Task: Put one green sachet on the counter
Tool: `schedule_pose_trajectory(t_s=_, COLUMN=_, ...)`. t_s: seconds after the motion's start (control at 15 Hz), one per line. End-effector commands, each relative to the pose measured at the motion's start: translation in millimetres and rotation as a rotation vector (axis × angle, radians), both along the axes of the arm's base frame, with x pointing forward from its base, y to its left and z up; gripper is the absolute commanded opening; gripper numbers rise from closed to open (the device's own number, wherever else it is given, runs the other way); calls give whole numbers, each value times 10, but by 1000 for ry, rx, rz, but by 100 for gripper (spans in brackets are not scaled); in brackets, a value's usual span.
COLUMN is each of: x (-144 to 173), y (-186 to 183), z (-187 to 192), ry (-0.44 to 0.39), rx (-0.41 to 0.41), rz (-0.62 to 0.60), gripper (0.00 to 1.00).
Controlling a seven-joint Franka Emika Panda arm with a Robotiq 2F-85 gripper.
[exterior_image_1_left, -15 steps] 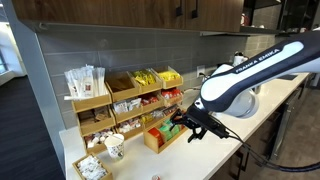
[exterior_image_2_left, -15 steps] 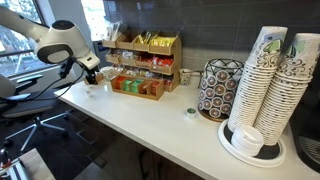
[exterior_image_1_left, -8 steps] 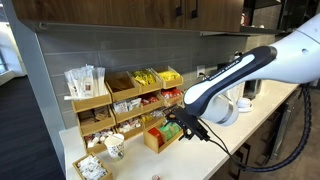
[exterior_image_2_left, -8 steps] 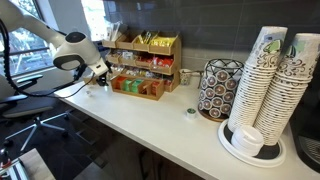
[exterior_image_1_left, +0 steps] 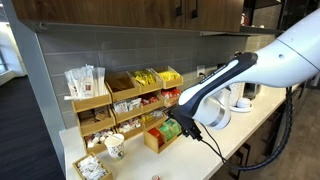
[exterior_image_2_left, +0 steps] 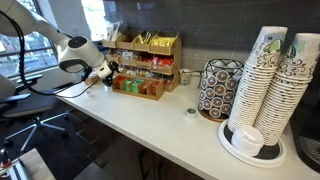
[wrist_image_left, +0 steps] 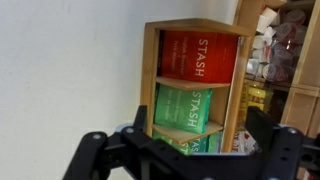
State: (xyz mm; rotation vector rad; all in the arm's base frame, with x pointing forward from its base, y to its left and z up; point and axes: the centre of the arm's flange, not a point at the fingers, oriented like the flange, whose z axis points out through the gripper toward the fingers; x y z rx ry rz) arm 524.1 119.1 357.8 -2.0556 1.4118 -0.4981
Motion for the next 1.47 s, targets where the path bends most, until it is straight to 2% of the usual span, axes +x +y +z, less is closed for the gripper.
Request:
schedule_pose_trajectory(t_s=0.0, x=2, y=1, z=4, ry=-1, rx=1, rz=0, gripper=100)
schedule_pose_trajectory(t_s=0.6, x=230, y=-9, z=-255, ry=28, rx=37, rz=-23, gripper=100)
schedule_pose_trajectory(t_s=0.8, x=315, y=-67, z=-398, ry=42, rx=-12, rz=-69, gripper=100)
schedule_pose_trajectory(t_s=1.0, x=365, y=-168, z=-568, ry=61, rx=-2, rz=-99, gripper=100)
schedule_pose_trajectory(t_s=1.4, x=462, y=-75, z=-546, ry=45, rx=43, rz=-89, gripper=100)
